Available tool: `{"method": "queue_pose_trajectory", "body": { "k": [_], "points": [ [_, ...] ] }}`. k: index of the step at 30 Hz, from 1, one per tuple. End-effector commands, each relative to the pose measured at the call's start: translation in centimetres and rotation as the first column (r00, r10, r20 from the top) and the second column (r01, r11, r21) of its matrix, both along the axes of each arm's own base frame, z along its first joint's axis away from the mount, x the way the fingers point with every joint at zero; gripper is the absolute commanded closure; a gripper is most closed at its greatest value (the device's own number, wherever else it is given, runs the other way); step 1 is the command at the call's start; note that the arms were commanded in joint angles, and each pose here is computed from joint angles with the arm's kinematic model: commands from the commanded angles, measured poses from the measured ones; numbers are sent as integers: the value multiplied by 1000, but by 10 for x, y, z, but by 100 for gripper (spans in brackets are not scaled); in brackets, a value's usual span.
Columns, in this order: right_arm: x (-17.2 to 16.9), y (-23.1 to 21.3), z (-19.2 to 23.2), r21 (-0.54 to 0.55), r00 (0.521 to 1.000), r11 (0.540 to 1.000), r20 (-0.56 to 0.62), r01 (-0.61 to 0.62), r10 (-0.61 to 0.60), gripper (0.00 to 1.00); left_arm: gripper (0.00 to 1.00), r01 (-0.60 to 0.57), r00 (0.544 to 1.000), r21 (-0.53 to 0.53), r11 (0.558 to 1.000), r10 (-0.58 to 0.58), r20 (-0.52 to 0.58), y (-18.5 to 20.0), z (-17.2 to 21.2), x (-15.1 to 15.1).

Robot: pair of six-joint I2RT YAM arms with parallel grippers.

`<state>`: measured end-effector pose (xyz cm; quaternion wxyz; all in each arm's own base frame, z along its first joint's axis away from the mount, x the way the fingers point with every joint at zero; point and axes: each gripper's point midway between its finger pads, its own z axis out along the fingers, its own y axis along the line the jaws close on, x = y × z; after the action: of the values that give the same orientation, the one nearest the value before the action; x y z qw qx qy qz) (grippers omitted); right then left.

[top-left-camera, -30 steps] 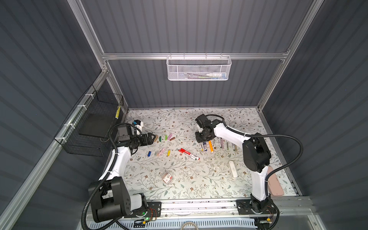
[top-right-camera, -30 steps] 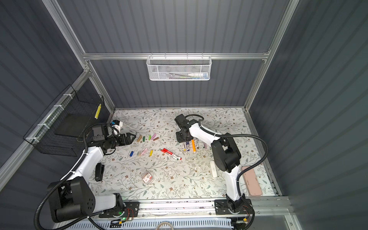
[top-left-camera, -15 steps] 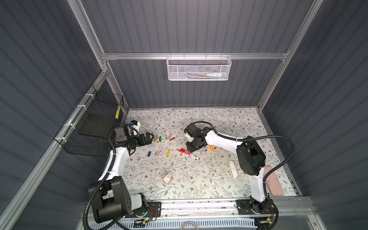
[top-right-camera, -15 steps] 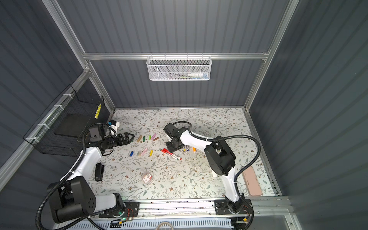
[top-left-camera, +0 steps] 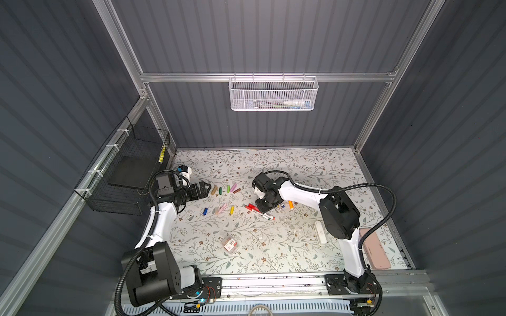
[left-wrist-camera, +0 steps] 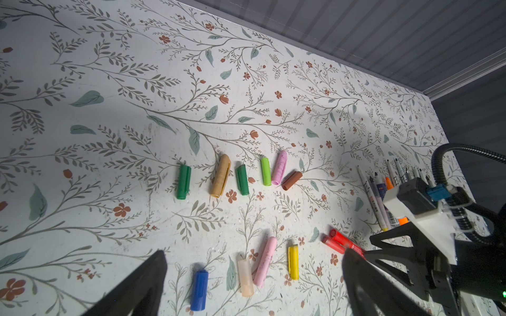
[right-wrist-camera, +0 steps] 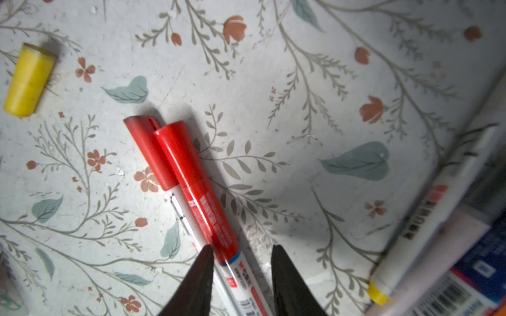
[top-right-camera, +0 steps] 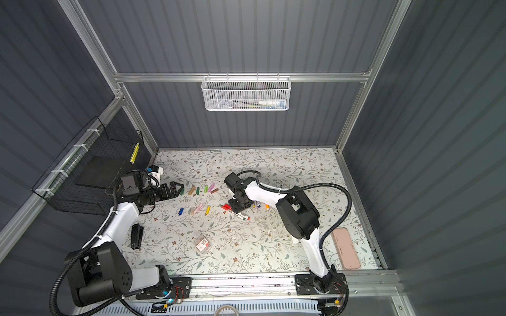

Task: Open the pen caps
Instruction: 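Lower the right gripper onto the red-capped red marker and grasp it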

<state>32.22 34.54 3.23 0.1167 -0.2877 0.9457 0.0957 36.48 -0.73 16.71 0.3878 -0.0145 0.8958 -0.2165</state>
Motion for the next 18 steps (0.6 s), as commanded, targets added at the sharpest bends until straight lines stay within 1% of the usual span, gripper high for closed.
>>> {"method": "queue_pose_trajectory", "body": {
  "k": [1, 4, 8, 11, 15, 18],
  "points": [
    [-2, -5, -9, -50, 1000, 999, -9, -9, 9, 65, 0, -22, 1000, -29, 999, 22, 0, 4, 5, 0],
    [0, -7, -11, -58, 1000, 998, 7, -13, 13, 67, 0, -18, 1000, -26, 1000, 18, 14, 4, 4, 0],
    [0, -10, -17, -77, 1000, 997, -5, -12, 12, 68, 0, -25, 1000, -33, 999, 25, -2, 5, 5, -1],
    [-2, -8, -20, -60, 1000, 998, -11, -15, 14, 68, 0, -21, 1000, -33, 999, 21, 13, 4, 5, 0],
    [-2, -12, -27, -82, 1000, 997, -16, -11, 10, 68, 0, -32, 999, -35, 999, 32, 1, 7, 5, 0],
    [-2, -13, -29, -73, 1000, 997, -11, -9, 9, 70, 0, -29, 999, -35, 999, 30, 14, 7, 6, 0]
  ]
}}
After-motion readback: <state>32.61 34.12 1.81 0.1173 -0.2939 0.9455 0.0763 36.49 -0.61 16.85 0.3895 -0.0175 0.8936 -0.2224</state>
